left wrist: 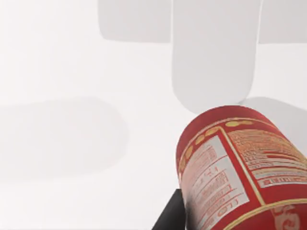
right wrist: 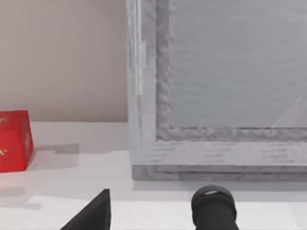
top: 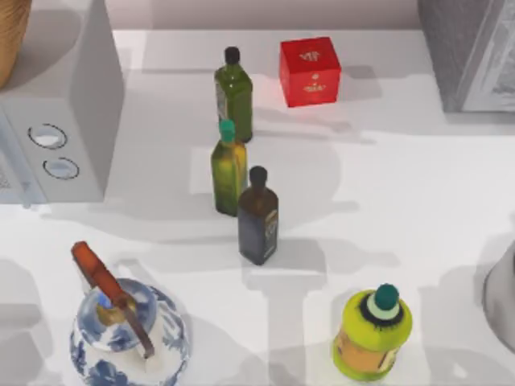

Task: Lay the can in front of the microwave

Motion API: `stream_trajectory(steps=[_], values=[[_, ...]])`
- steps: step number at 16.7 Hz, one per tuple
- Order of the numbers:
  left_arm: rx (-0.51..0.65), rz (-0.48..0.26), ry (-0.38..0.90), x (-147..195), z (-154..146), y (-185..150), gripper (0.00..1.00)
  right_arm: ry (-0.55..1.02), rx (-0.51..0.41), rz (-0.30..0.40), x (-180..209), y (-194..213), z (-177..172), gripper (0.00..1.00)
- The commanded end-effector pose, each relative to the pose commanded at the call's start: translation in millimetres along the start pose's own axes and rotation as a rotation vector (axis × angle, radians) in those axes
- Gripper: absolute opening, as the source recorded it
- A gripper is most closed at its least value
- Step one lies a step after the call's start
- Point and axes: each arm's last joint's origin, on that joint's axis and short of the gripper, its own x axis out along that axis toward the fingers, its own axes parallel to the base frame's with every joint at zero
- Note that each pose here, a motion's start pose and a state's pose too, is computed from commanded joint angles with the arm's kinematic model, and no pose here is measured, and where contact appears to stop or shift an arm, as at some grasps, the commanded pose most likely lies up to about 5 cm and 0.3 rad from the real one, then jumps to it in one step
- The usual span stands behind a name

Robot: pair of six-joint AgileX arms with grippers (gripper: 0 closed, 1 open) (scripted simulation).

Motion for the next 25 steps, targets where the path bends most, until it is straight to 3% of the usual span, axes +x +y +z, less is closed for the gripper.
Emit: stream_trajectory(steps=[10,20,25], values=[[0.0,0.0,0.0,0,0,0,0.98,0.0,0.0,0.0,0,0,0,1.0],[0.001,0.001,-0.001,-1,0,0,1.0,0.0,0.0,0.0,0,0,0,1.0],[-0.001,-0.008,0.01,-29,3,1,1.0,0.0,0.0,0.0,0,0,0,1.0]])
